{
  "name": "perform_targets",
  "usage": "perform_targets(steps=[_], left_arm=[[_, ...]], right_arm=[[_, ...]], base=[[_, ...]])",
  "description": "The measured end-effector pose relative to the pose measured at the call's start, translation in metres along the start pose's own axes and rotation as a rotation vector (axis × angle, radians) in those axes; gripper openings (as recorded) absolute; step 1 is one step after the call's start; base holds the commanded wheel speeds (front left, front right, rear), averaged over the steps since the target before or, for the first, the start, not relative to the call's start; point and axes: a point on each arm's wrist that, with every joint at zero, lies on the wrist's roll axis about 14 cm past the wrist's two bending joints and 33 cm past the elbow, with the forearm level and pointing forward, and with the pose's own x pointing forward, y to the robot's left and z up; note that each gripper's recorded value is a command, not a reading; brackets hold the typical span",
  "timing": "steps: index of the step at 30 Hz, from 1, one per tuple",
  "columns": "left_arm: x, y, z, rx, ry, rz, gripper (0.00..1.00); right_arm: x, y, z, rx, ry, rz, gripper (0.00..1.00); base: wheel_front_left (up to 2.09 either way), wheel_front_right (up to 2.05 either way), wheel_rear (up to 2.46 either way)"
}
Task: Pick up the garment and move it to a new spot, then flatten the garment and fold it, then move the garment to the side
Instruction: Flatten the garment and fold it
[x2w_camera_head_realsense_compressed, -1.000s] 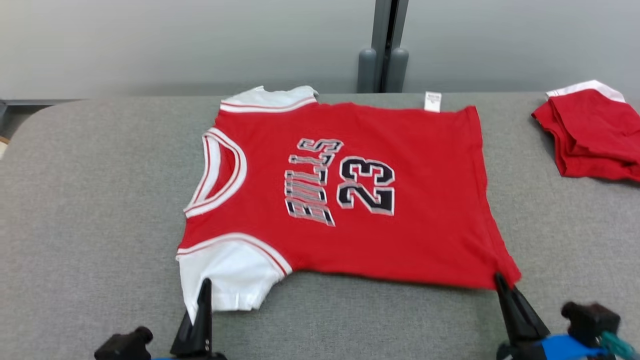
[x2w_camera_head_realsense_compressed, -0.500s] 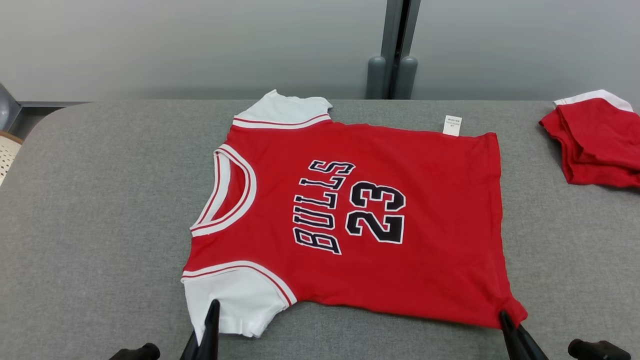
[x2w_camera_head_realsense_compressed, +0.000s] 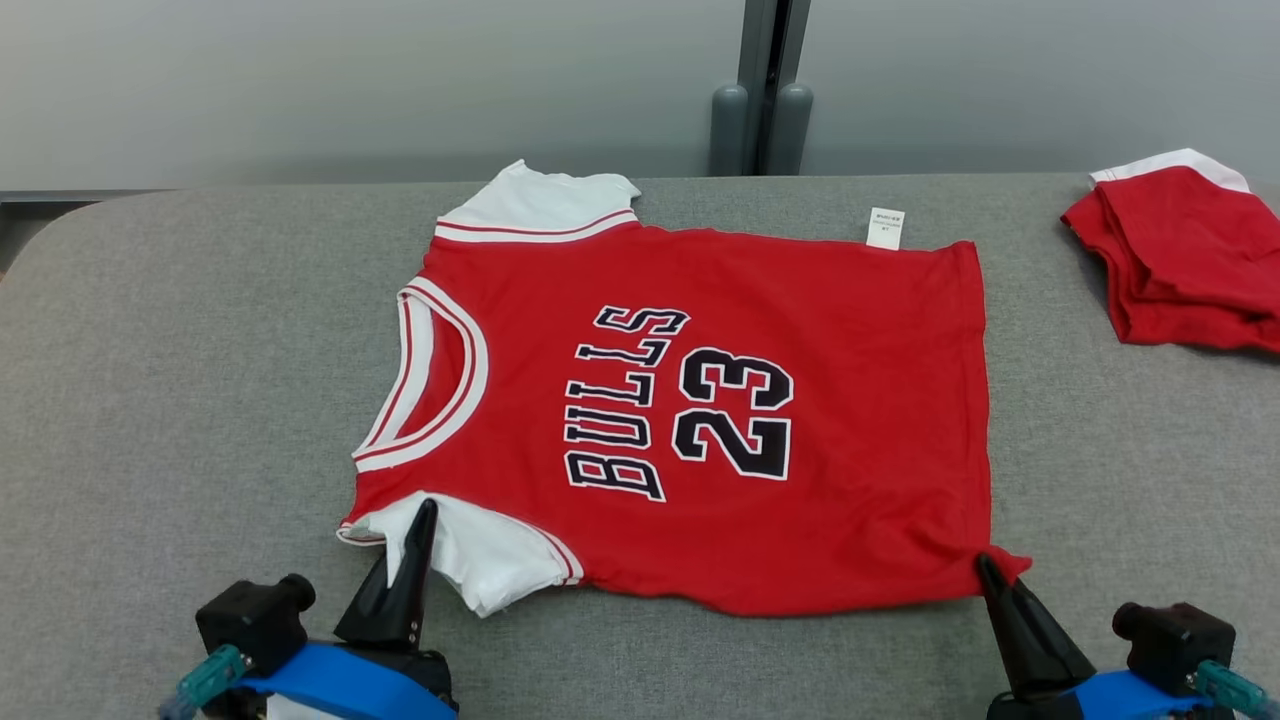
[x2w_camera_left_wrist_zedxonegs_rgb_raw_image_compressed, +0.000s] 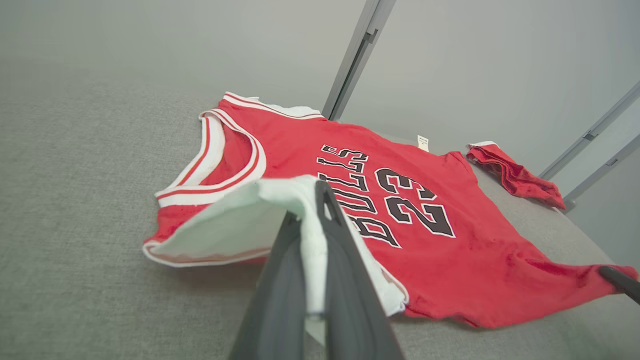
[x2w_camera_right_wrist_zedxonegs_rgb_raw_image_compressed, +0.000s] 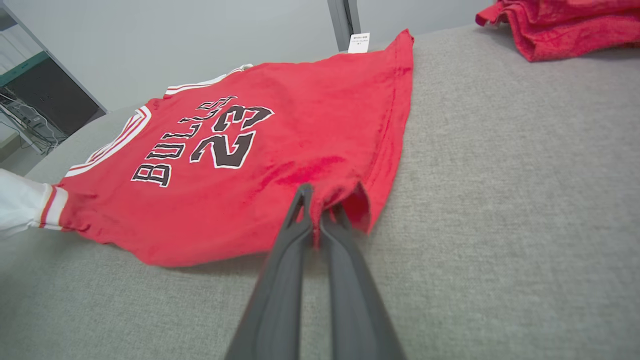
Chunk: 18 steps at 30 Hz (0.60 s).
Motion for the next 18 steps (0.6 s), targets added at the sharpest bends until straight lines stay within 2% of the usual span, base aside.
perform_targets(steps=[18], left_arm=[[0.066,0.016,0.012,0.117,0.061,-0.051,0.00]], right_arm=[[0.050,-0.011,0.024,-0.051,-0.011,0.009,0.00]], base=[[0.00,0.00,0.00]])
